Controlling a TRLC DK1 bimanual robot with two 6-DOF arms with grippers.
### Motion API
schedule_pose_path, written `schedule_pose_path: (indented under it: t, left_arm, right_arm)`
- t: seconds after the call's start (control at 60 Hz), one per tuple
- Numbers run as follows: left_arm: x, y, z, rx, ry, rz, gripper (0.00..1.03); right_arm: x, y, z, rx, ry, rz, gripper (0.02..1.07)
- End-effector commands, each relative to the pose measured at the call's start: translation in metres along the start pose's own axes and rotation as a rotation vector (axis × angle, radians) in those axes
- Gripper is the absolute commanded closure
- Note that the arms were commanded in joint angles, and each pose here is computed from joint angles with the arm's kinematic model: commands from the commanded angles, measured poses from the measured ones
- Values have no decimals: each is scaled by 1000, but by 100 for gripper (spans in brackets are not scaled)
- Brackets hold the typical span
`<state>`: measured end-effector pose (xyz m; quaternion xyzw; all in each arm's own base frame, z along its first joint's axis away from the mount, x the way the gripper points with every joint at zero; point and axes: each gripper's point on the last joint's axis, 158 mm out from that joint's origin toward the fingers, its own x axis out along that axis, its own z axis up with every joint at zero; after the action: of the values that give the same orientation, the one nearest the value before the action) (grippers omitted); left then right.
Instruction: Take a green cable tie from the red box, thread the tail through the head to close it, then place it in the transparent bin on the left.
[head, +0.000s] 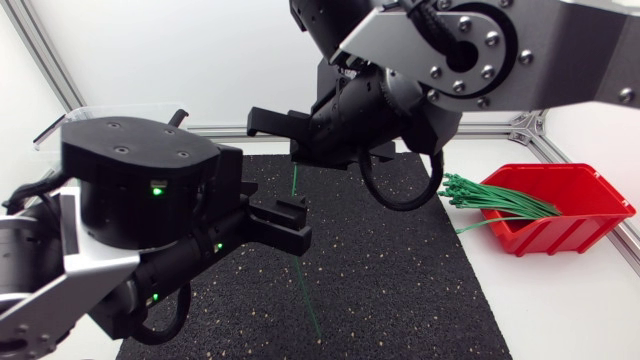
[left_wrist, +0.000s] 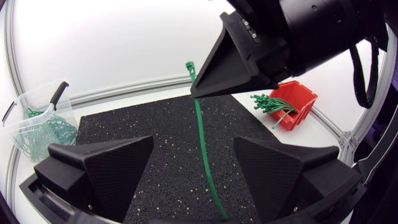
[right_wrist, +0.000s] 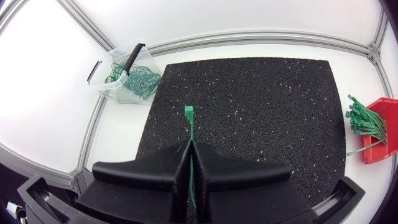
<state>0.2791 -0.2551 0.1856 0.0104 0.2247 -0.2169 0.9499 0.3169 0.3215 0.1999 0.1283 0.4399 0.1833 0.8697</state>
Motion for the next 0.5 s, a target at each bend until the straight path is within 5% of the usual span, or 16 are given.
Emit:
schedule_pose_path:
  t: [0.0, 0.317, 0.483]
  left_arm:
    - [11, 6, -6, 32, 13, 32, 18]
    - [22, 4, -17, 56, 56, 46, 19]
    - [22, 8, -18, 64, 50, 74, 55]
  right_arm:
    - [4, 2, 0, 21, 1, -11, 101]
    - [5, 1, -1, 19, 7, -19, 101]
    - [6, 0, -3, 15, 12, -29, 101]
